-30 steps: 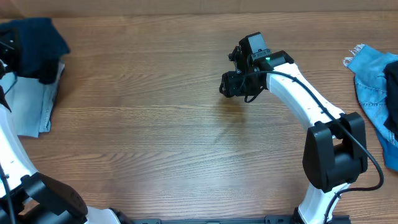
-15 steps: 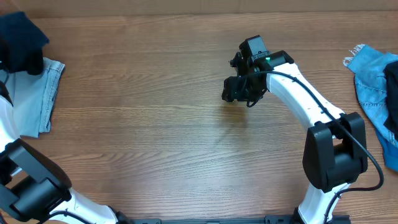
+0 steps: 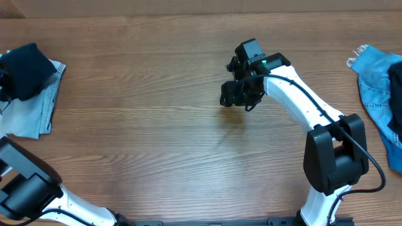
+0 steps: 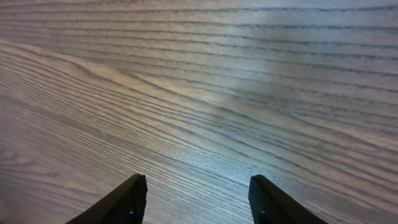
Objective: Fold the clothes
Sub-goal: 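Place the teal bundle onto the light blue denim cloth with the left gripper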
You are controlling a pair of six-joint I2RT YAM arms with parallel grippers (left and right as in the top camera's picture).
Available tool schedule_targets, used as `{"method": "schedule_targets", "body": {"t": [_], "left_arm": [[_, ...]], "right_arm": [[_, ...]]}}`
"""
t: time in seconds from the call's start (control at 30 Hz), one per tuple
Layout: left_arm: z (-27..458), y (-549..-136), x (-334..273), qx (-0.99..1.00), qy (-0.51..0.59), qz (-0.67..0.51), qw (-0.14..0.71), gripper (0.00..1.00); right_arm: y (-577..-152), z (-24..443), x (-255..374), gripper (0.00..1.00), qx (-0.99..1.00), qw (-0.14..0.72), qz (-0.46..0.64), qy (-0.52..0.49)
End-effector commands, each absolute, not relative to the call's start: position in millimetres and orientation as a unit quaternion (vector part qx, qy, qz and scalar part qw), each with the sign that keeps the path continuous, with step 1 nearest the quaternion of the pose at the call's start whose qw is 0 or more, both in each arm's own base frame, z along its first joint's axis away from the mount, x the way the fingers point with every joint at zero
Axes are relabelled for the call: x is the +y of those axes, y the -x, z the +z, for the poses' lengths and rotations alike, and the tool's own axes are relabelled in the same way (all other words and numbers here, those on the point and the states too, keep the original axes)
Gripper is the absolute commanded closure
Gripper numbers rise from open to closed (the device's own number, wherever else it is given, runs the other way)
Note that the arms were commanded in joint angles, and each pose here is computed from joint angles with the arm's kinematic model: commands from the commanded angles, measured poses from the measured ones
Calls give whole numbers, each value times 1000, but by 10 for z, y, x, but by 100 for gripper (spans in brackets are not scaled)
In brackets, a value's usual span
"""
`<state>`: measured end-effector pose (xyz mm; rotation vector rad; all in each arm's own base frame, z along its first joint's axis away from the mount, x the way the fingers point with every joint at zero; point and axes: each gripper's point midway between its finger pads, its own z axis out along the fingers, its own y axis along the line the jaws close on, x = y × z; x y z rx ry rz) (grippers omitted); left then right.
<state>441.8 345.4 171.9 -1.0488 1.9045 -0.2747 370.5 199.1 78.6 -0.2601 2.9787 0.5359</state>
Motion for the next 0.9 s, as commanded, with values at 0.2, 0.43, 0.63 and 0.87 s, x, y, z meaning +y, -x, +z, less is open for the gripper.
{"method": "schedule_targets", "body": {"t": [0.2,0.43,0.63,0.87], "left_arm": [[1467,-3966,3399,798,438,-160,382,51],[1358,-4100,2953,820,419,-196,337,31],[1483,-4210,2891,815,394,-226,361,42],[1811,-4366,2817,793,358,-282,405,96]], "right_arm": [[-3746,840,2043,43,976,65,185,94],[-3766,848,2056,43,974,71,187,102],[-3692,836,2144,41,971,72,179,144],[-3705,840,2156,41,970,75,180,144]]}}
